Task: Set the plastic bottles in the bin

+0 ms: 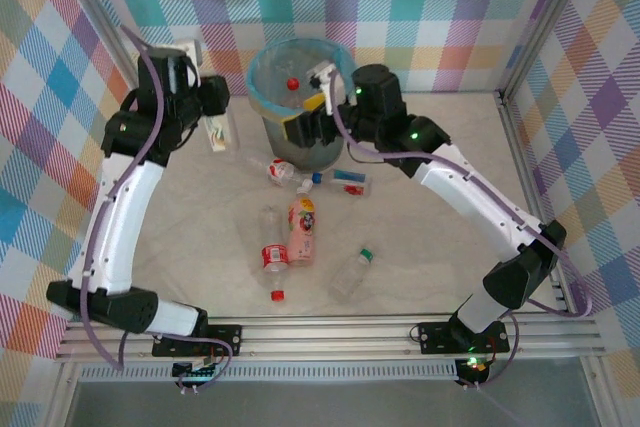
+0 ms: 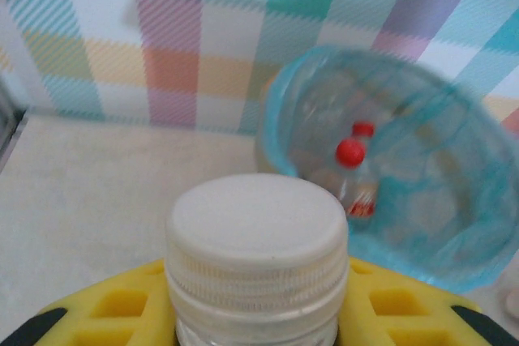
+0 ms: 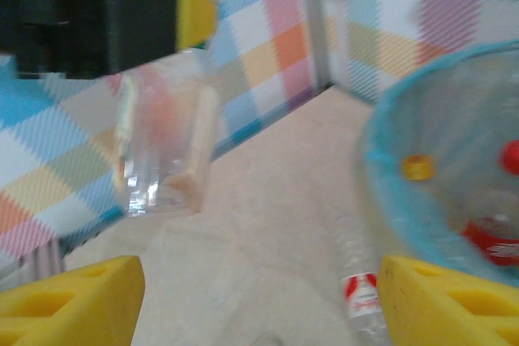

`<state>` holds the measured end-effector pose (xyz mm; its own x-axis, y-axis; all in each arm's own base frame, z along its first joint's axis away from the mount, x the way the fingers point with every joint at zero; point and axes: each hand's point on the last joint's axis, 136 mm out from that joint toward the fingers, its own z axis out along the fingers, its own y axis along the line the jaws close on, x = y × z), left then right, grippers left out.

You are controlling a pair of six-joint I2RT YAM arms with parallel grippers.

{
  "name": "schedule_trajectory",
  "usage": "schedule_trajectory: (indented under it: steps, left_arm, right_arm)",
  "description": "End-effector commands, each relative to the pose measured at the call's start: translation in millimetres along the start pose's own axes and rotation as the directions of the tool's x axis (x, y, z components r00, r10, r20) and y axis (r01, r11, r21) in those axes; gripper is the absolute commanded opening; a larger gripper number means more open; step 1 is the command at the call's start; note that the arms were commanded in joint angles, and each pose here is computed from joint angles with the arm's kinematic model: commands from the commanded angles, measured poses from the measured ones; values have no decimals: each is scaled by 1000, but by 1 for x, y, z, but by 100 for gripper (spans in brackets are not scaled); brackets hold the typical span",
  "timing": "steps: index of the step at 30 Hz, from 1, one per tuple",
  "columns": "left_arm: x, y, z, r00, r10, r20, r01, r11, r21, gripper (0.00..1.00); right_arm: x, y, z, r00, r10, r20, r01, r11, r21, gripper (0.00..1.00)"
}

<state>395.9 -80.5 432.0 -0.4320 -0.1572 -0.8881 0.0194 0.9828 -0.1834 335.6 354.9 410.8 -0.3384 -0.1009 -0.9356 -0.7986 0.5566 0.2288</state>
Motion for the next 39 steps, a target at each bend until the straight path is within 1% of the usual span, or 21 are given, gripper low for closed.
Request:
schedule_trajectory:
  steps: [1, 6, 9, 11, 15, 18, 21, 25, 29, 34, 37, 39]
  left_arm:
    - [-36, -30, 14, 995, 59, 84, -66, 995, 80, 30]
    - [-91, -76, 40, 972, 59, 226, -108, 971, 212, 30]
    - [-102, -103, 67, 960, 89, 267, -162, 951, 265, 30]
    - [-101, -123, 85, 953, 109, 281, -197, 932, 305, 30]
    - [-85, -159, 116, 947, 138, 289, -247, 889, 386, 30]
    - [-61, -176, 140, 954, 165, 252, -263, 865, 428, 32]
    - [-35, -179, 165, 963, 192, 187, -255, 870, 422, 32]
    - [-8, -175, 190, 972, 206, 114, -235, 881, 410, 35]
    - [12, -173, 206, 974, 212, 76, -224, 886, 407, 40]
    - [27, -168, 214, 978, 205, 45, -206, 894, 397, 49]
    - [31, -167, 215, 980, 199, 27, -194, 897, 397, 63]
    - [30, -166, 213, 980, 198, 26, -192, 899, 393, 66]
  right_arm:
    - [-30, -33, -11, 992, 81, 100, -90, 992, 91, 75]
    - [-42, -45, -19, 990, 70, 119, -85, 988, 126, 75]
    - [-46, -46, -21, 991, 53, 120, -68, 989, 129, 75]
    - [-48, -48, -24, 991, 44, 124, -60, 990, 131, 75]
    - [-50, -55, -28, 992, 28, 126, -46, 988, 147, 75]
    - [-47, -62, -29, 992, 36, 119, -54, 986, 157, 75]
    - [-42, -65, -29, 992, 42, 116, -60, 986, 158, 75]
    - [-33, -66, -28, 992, 58, 108, -74, 986, 152, 75]
    - [-25, -68, -26, 993, 71, 96, -85, 985, 153, 75]
    - [-20, -69, -28, 994, 69, 87, -82, 984, 158, 75]
    - [-19, -71, -28, 994, 68, 83, -81, 983, 162, 75]
    - [-18, -72, -29, 994, 69, 84, -82, 983, 164, 75]
